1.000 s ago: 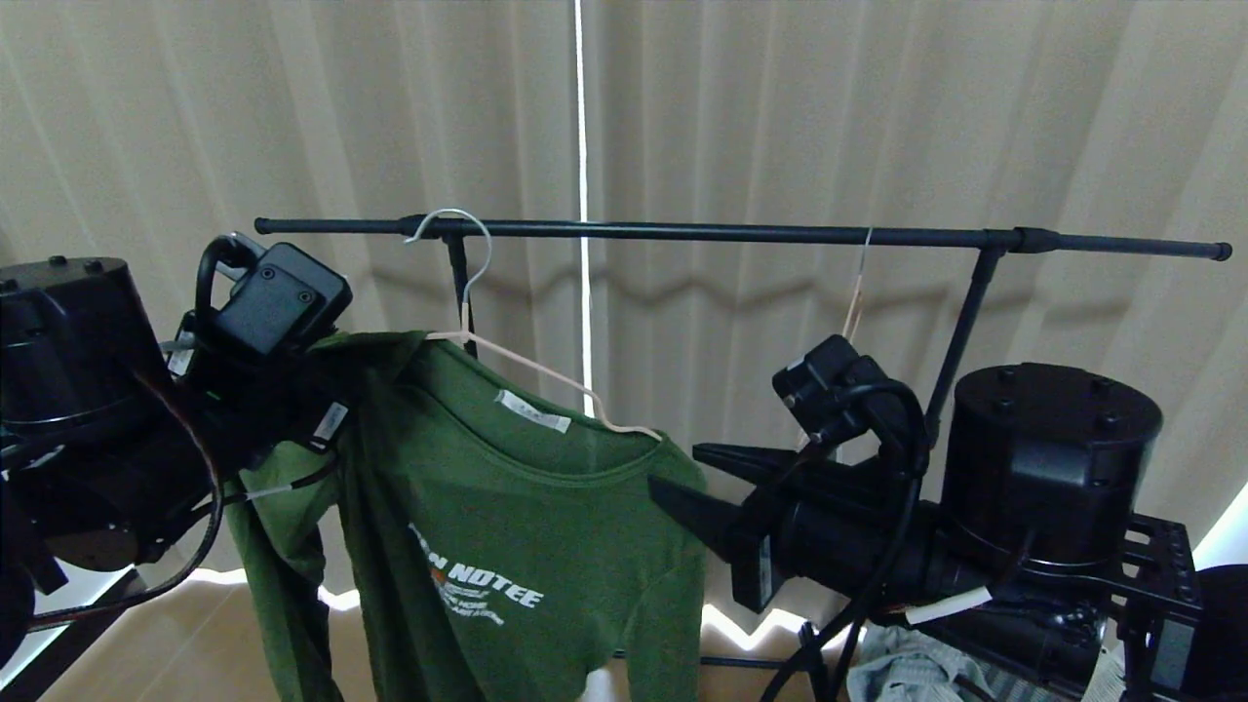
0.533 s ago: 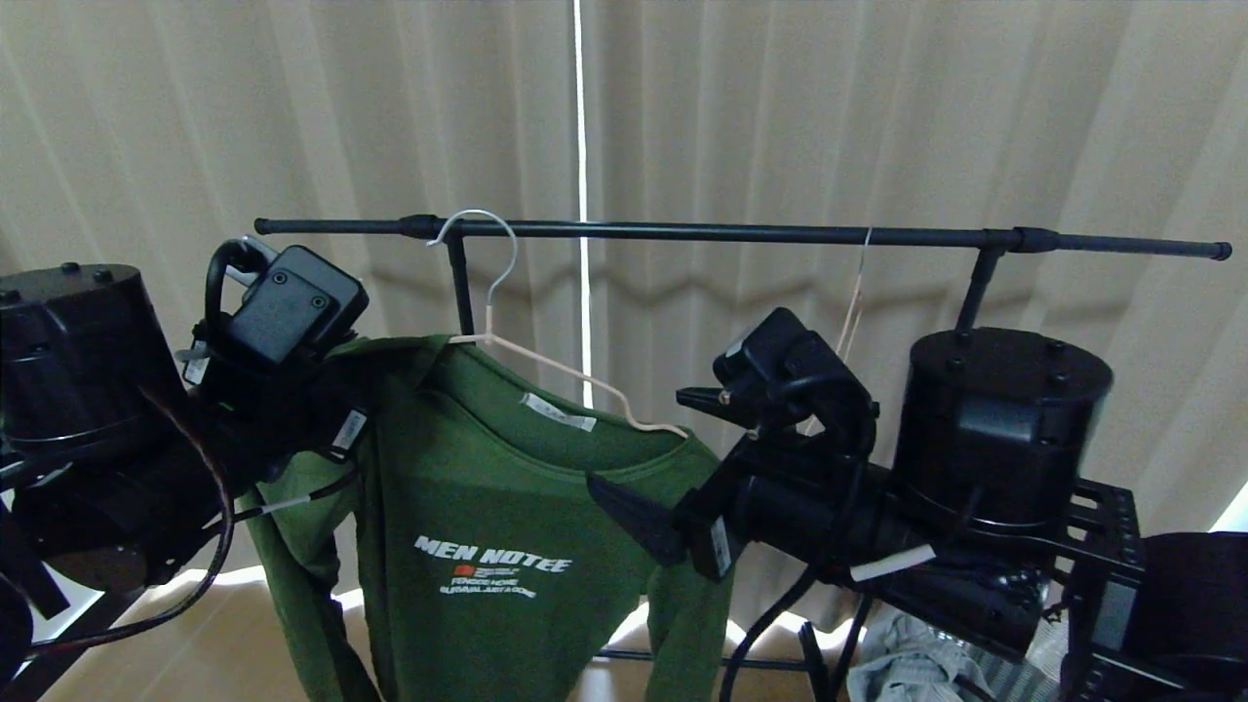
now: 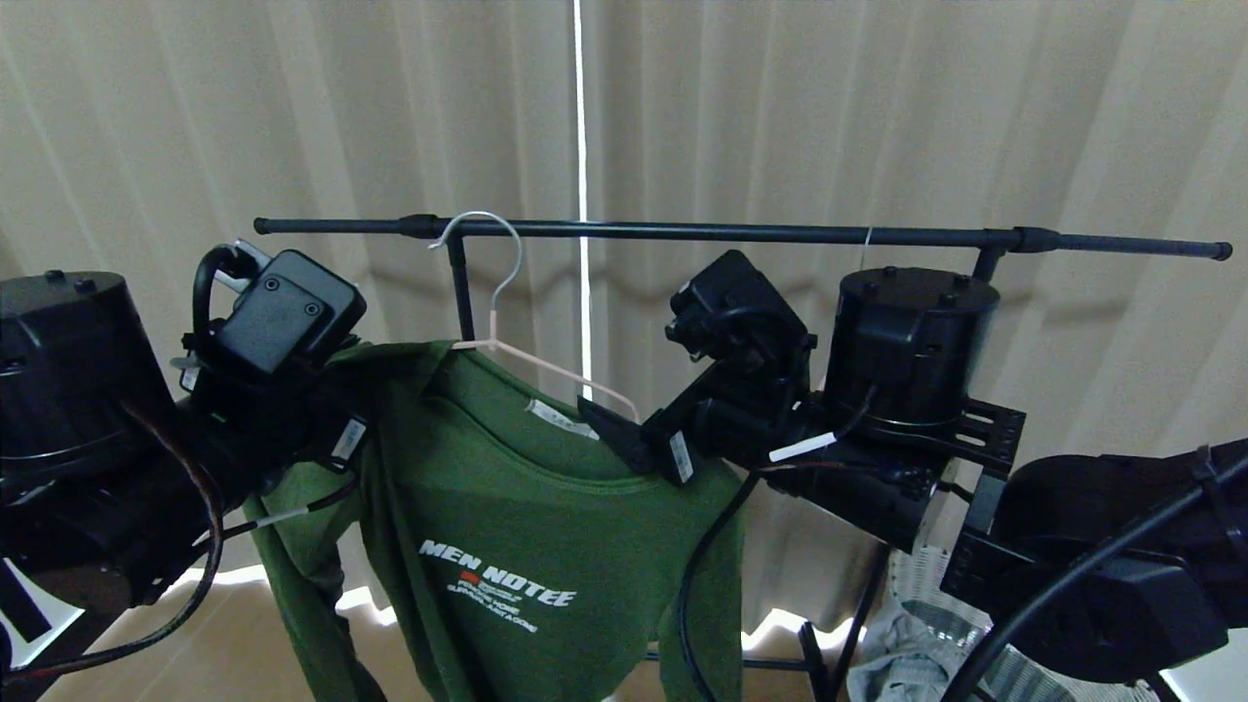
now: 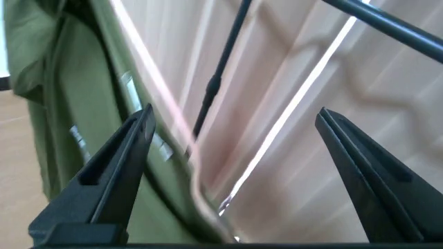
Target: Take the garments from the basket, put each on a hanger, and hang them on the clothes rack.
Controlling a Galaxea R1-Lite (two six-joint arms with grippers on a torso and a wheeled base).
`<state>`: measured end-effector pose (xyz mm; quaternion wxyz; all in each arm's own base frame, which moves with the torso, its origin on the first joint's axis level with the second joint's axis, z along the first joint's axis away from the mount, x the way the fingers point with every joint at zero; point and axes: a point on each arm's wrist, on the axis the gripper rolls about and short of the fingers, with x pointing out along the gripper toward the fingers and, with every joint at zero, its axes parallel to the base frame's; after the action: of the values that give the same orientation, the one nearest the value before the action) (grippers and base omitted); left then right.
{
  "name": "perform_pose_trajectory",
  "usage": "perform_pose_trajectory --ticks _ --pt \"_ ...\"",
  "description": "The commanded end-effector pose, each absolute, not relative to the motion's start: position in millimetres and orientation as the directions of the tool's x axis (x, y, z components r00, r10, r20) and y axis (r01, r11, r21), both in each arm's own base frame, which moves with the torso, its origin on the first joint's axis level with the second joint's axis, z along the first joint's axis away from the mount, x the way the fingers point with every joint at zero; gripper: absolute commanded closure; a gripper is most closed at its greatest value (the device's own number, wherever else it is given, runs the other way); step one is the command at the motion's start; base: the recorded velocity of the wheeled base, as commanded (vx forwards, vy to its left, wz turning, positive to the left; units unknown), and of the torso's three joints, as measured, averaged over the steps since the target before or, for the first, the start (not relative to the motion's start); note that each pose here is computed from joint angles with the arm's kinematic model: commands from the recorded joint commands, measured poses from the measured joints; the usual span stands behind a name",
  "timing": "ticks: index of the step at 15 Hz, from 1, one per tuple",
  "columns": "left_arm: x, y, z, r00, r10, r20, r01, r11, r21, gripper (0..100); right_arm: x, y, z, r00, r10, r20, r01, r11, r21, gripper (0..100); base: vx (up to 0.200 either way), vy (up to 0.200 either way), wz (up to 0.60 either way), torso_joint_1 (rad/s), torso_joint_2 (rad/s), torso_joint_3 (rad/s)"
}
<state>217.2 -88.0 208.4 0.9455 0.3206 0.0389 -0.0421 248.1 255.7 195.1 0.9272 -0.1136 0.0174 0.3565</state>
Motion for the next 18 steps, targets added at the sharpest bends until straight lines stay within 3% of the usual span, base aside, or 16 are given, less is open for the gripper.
perform_pose_trajectory --ticks 1,4,9,10,18 --pt "213 -86 208 0.994 -0.056 -0.099 0.105 0.792 0.602 100 252 256 194 0.751 0.649 -0.117 -0.658 0.725 -0.201 0 0.0 0.0 0.0 0.0 0.0 0.0" --pt "209 -90 214 0.994 -0.077 -0.076 0.107 0.804 0.585 100 258 257 182 0.754 0.636 -0.164 -0.657 0.722 -0.218 0 0.0 0.0 0.0 0.0 0.0 0.0" --pt "206 -96 214 0.991 -0.107 -0.079 0.133 0.812 0.568 100 259 260 181 0.752 0.639 -0.161 -0.658 0.715 -0.236 0 0.0 0.0 0.0 0.0 0.0 0.0" --pt "206 -96 213 0.991 -0.107 -0.08 0.134 0.812 0.569 100 259 260 181 0.751 0.64 -0.161 -0.659 0.714 -0.236 100 0.0 0.0 0.0 0.0 0.0 0.0" --pt "206 -96 209 0.989 -0.113 -0.095 0.147 0.806 0.573 100 257 259 183 0.751 0.642 -0.155 -0.659 0.714 -0.235 100 0.0 0.0 0.0 0.0 0.0 0.0"
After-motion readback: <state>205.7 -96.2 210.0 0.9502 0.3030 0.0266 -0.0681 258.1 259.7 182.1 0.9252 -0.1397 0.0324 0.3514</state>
